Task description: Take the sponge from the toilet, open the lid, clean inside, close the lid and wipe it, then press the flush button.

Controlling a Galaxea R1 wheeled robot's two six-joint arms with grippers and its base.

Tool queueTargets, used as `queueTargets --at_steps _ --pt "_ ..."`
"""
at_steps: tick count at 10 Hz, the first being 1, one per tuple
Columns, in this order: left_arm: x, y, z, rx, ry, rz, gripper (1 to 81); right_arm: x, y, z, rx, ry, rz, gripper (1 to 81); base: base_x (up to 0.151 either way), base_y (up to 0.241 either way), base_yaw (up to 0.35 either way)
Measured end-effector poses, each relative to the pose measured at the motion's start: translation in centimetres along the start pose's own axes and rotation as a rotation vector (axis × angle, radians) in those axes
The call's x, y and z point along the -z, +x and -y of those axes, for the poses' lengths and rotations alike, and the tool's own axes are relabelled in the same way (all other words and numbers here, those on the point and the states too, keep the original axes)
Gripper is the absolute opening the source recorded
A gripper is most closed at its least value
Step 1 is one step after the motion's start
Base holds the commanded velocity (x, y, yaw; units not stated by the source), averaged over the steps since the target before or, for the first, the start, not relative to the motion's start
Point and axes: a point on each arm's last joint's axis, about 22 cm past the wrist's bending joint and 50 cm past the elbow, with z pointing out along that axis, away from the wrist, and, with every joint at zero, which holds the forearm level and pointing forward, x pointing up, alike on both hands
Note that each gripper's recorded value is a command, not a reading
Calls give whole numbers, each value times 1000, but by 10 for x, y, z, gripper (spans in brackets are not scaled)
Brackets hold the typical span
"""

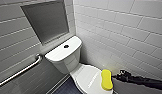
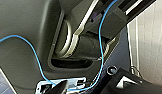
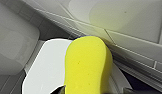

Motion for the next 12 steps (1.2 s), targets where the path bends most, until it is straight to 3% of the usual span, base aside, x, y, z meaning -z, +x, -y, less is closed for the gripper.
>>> queueTargets --at_steps 6,9,12 --pt "-3 -6 6 26 9 26 811 -45 -20 19 -2 48 48 811 0 0 0" --pt "-4 -5 6 25 9 24 811 -45 -13 19 7 39 59 811 0 0 0" --pt "-4 -5 6 24 9 24 811 -44 -19 -2 2 -17 111 811 0 0 0"
